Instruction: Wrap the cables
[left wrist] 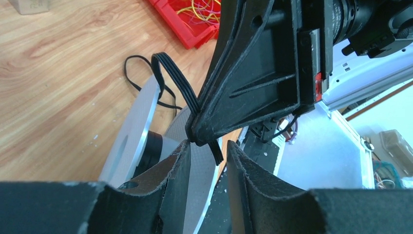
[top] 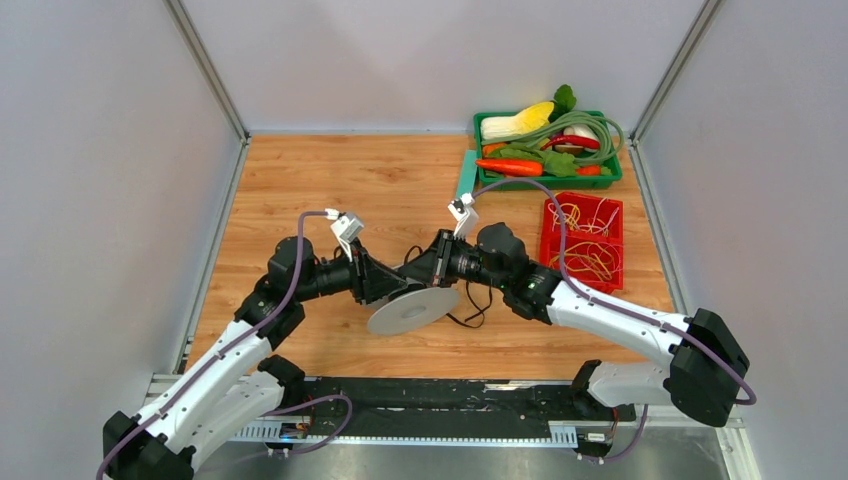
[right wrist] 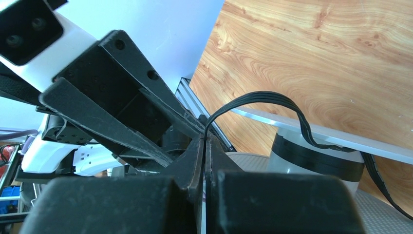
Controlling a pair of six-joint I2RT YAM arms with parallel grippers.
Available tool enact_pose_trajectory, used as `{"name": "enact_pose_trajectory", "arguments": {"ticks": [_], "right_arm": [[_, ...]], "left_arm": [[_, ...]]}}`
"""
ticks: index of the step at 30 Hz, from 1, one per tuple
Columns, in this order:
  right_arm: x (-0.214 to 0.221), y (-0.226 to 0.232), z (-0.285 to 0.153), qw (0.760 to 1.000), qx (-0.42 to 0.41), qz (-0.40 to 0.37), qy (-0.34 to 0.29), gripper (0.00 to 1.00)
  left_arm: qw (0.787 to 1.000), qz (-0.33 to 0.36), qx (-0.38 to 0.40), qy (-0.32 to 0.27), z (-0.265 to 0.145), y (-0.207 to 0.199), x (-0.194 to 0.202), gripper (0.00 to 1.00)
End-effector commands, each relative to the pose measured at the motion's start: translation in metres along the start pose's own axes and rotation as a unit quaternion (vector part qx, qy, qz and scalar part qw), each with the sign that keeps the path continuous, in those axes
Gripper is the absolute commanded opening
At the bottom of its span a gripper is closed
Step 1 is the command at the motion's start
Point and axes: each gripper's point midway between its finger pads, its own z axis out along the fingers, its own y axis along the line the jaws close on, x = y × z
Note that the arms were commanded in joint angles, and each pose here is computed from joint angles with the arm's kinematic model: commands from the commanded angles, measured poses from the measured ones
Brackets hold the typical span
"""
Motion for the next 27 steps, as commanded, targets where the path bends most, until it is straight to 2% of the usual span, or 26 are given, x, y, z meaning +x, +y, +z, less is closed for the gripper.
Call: {"name": "enact_pose_trajectory", "arguments": {"ticks": [1,7,17,21,23,24,26,27], "right_arm": [[-0.025,0.037,-0.005,0.997,-0.058,-0.028,-0.046,0.0],[-0.026,0.029,-0.007,0.998,-0.045,-0.028,-0.045,0.0],[-0.02,0.024,-0.005,0.998,-0.042,-0.017,-0.038,0.0],[-0.02,0.02,-0.006,0.998,-0.037,-0.015,-0.042,0.01],[-0.019,0.019,-0.007,0.998,-0.035,-0.015,-0.04,0.02],[-0.019,0.017,-0.008,0.999,-0.031,-0.015,-0.042,0.04],[-0.021,0.013,-0.011,0.999,-0.024,-0.015,-0.042,0.19],[-0.021,0.009,-0.013,0.999,-0.017,-0.013,-0.04,0.3]], "left_arm": [[0.999,-0.023,0.031,0.006,0.0,-0.014,0.005,0.4],[0.999,-0.02,0.043,0.001,-0.003,-0.02,0.004,0.42],[0.998,-0.04,0.034,-0.034,0.006,-0.016,-0.014,0.36],[0.998,-0.049,0.035,-0.036,0.01,-0.014,-0.017,0.21],[0.998,-0.048,0.032,-0.04,0.009,-0.013,-0.019,0.1],[0.998,-0.046,0.032,-0.039,0.008,-0.013,-0.018,0.01],[0.998,-0.036,0.029,-0.029,0.006,-0.013,-0.013,0.0],[0.999,-0.026,0.028,-0.023,0.003,-0.014,-0.012,0.0]]}}
